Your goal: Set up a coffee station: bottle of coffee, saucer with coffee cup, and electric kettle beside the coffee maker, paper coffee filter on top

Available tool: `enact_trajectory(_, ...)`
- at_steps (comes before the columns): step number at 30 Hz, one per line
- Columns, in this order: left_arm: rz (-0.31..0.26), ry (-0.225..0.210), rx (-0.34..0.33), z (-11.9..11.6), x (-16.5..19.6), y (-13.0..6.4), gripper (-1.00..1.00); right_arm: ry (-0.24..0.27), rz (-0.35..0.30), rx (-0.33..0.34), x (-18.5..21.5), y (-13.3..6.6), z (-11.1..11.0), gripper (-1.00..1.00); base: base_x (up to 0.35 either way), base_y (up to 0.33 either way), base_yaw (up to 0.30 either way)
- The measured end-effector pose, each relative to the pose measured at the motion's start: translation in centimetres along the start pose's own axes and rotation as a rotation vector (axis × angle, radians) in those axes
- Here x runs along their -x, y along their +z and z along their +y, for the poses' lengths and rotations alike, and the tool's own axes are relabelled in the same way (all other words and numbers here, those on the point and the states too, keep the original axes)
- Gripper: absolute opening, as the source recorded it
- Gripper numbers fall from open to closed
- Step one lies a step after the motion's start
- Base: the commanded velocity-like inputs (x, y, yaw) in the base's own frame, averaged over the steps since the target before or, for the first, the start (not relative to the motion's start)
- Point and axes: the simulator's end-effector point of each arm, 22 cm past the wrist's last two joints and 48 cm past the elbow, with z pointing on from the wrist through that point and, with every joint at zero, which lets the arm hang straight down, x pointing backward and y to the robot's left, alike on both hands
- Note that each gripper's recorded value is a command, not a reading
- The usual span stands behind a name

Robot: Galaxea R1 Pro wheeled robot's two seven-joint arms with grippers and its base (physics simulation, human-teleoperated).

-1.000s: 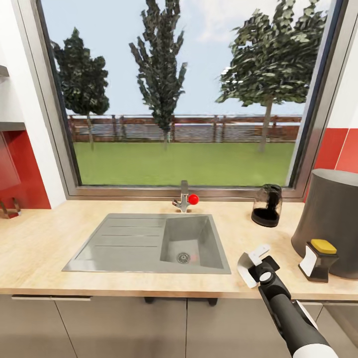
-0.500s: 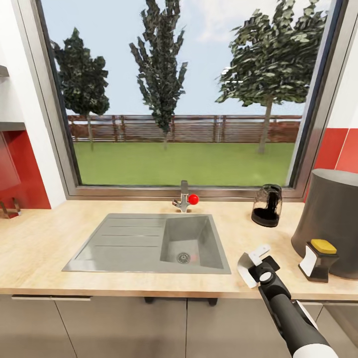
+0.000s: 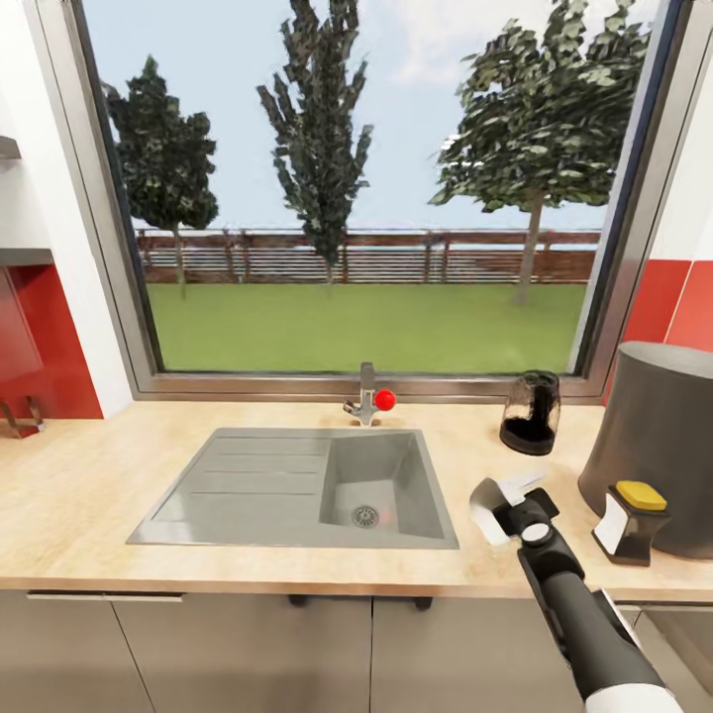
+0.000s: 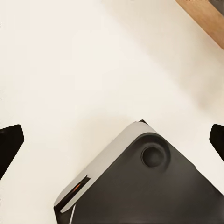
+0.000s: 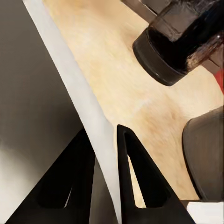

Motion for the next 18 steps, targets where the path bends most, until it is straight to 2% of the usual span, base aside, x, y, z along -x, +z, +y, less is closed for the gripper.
enact_trajectory(4, 0.001, 0.0, 0.0, 0.1, 0.1, -0.4, 1.0, 0.107, -0.024, -0.016, 2.2, -1.4, -2.4, -1.0, 0.0, 0.0, 0.0)
enact_trajectory(7, 0.001, 0.0, 0.001, 0.1, 0.2, -0.7, 1.0, 0.207, -0.045, -0.026, 3.4, -2.4, -4.7, -1.0, 0.0, 0.0, 0.0)
enact_trajectory(9, 0.001, 0.0, 0.0, 0.1, 0.3, -0.9, 1.0, 0.333, -0.067, 0.04, 4.3, -3.1, -4.8, -1.0, 0.0, 0.0, 0.0)
enact_trajectory(10, 0.001, 0.0, 0.0, 0.1, 0.4, -1.0, 1.0, 0.353, -0.068, 0.058, 4.5, -3.2, -4.7, -1.0, 0.0, 0.0, 0.0)
enact_trajectory(12, 0.0, 0.0, -0.001, 0.1, 0.5, -1.2, 1.0, 0.428, -0.067, 0.148, 5.1, -3.9, -3.5, -1.0, 0.0, 0.0, 0.0)
enact_trajectory(13, -0.001, 0.0, -0.003, 0.1, 0.5, -1.3, 1.0, 0.491, -0.069, 0.235, 5.7, -4.4, -2.3, -1.0, 0.0, 0.0, 0.0)
enact_trajectory(15, -0.002, -0.002, -0.004, 0.0, 0.6, -1.5, 1.0, 0.576, -0.075, 0.372, 6.6, -5.4, -0.5, -1.0, 0.0, 0.0, 0.0)
enact_trajectory(16, -0.003, -0.004, -0.006, -0.1, 0.6, -1.6, 1.0, 0.635, -0.085, 0.519, 7.8, -6.9, 1.5, -1.0, 0.0, 0.0, 0.0)
enact_trajectory(18, -0.005, -0.004, -0.007, -0.1, 0.8, -1.8, 1.0, 0.662, -0.108, 0.655, 9.2, -8.7, 2.8, -1.0, 0.0, 0.0, 0.0)
